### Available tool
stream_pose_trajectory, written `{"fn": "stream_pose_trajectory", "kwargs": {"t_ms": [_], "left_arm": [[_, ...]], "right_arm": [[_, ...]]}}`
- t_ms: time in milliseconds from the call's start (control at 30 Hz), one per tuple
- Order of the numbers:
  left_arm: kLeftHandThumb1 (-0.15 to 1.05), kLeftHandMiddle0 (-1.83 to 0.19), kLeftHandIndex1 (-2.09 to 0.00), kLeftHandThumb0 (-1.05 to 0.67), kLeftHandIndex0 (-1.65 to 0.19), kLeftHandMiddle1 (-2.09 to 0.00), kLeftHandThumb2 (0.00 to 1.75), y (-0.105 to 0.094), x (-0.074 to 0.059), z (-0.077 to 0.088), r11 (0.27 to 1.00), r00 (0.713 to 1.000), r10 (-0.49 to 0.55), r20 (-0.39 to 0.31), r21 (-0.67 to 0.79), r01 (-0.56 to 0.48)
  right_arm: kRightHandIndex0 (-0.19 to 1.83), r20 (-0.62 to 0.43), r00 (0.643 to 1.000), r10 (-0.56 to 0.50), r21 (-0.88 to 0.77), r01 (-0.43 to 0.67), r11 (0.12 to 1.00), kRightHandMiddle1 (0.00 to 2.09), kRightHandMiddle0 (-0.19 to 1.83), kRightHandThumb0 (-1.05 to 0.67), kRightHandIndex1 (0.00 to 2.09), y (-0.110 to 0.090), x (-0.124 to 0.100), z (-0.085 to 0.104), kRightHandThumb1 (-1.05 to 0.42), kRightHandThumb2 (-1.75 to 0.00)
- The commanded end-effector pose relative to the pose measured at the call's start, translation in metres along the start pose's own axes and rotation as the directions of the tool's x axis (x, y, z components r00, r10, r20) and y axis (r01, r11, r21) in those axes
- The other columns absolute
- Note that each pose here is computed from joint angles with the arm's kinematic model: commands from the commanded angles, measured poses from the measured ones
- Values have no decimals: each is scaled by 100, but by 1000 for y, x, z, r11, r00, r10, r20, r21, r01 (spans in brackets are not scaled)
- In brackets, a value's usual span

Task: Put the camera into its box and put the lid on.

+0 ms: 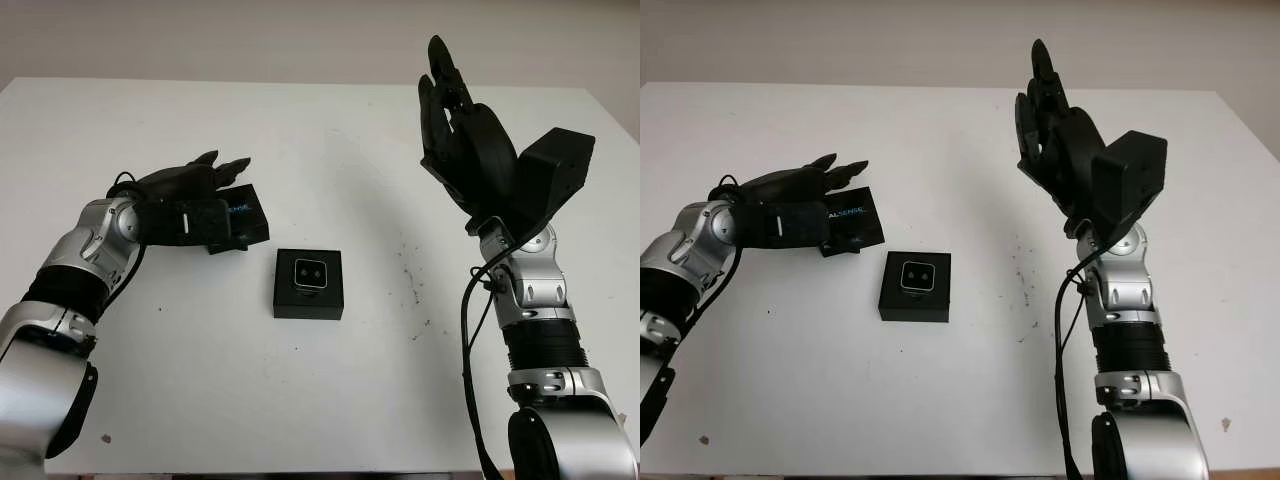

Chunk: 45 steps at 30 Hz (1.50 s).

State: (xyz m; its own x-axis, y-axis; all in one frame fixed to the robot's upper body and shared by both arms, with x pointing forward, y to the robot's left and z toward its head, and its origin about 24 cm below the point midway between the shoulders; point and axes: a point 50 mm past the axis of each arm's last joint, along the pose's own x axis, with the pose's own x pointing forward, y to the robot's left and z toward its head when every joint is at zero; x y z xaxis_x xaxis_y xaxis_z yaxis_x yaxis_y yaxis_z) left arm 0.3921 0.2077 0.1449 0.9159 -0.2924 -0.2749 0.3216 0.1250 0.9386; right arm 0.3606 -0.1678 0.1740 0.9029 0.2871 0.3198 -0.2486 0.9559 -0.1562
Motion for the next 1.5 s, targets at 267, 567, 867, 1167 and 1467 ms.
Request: {"fn": "stream_pose_trajectory", "kwargs": {"t_ms": [267,567,867,1167,1467], "left_arm": [[84,-18,-12,-23,-28,-12,7,-5,1,2,999,998,-20,60,-27,22],[99,-30,-59,-10,-44,-119,6,-11,-1,-1,996,996,-13,85,-88,20],[103,-38,-116,-10,-30,-133,5,-14,-4,-3,994,993,88,76,-76,-83],[99,-36,-114,-9,-31,-113,5,9,-12,4,964,964,261,45,-66,-257],[99,-42,-106,-10,-32,-135,6,46,-27,17,924,941,339,2,-188,-333]], "right_arm": [[-18,-18,1000,-9,12,9,1000,3,-17,-68,3,2,-2,-5,-105,-72],[-19,-25,1000,-10,13,11,1000,3,-17,-68,4,2,-3,-6,-105,-70],[-19,-33,999,-8,8,8,1000,4,-18,-66,4,3,-6,-8,-105,-71],[-19,-50,999,7,32,-6,999,3,-19,-67,2,6,-9,-14,-105,-70],[-19,-68,997,31,39,-29,999,2,-18,-68,0,10,-12,-19,-105,-73]]}}
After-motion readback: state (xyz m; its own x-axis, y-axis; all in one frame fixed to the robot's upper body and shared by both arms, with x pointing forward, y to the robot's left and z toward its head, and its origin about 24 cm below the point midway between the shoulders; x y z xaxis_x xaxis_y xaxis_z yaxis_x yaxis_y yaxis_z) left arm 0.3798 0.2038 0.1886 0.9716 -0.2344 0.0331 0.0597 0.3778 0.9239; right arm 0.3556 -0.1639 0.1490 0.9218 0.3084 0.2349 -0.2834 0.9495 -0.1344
